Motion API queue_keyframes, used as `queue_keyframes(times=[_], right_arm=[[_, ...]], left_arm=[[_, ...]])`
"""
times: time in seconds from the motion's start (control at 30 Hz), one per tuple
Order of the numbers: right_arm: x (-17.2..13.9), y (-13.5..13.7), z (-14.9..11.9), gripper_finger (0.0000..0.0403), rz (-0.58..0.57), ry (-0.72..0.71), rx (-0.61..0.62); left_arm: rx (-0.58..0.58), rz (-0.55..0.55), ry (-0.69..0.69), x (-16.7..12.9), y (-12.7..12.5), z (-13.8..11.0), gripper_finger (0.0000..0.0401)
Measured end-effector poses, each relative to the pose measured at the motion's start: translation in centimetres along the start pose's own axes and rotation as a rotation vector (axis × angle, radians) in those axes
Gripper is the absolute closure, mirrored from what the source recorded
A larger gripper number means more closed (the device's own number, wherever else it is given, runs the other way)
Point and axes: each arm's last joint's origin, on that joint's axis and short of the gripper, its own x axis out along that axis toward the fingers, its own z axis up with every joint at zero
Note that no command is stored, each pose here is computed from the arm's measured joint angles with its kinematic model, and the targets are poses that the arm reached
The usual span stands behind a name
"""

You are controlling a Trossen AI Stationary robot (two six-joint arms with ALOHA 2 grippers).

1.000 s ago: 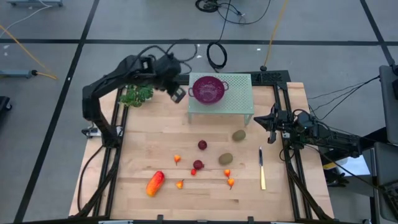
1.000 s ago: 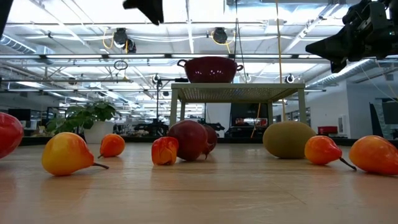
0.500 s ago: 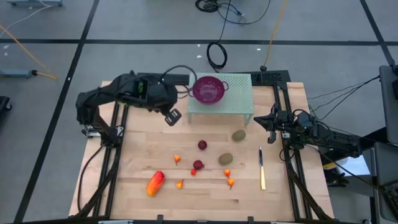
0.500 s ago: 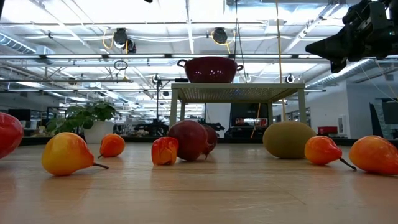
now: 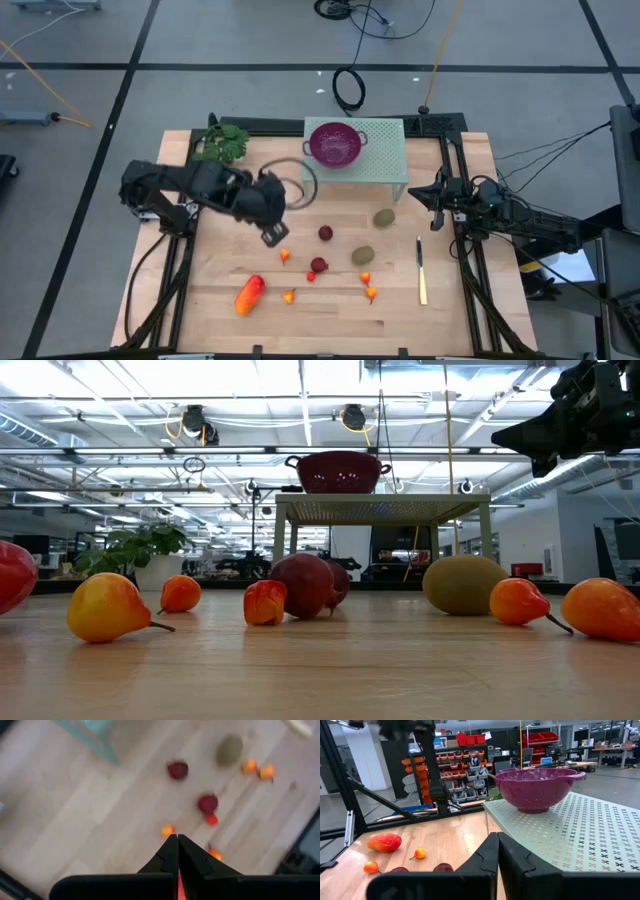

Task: Pick & Place Fruit
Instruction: Put the mango into the strainer bowl

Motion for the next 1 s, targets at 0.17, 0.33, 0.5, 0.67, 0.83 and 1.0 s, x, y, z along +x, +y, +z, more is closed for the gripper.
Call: queue_keyframes(times=[0.17,0.33,0.5,0.67,0.83,1.0], right_arm=[[0.0,0.0,0.0,0.0403,0.000,0.000,0.000],[0.0,0.0,0.0,0.0403,0.000,0.000,0.000],[0.0,0.0,0.0,0.0403,0.000,0.000,0.000],[0.0,0.0,0.0,0.0403,0.000,0.000,0.000],[0.0,0.0,0.0,0.0403,0.000,0.000,0.000],[0.0,0.0,0.0,0.0403,0.000,0.000,0.000]], left_arm=[[0.005,0.060,0.104,2.5,-1.4,-2.8,0.0400],[-0.042,0.086,0.188,3.9,-2.5,-5.5,0.0399],[-0.121,0.051,0.214,5.3,-4.1,-8.0,0.0397],[-0.282,0.049,0.247,6.7,-5.1,-10.4,0.0397],[-0.439,0.053,0.253,7.5,-5.9,-12.6,0.0399],[-0.544,0.045,0.282,7.9,-6.6,-15.1,0.0393]])
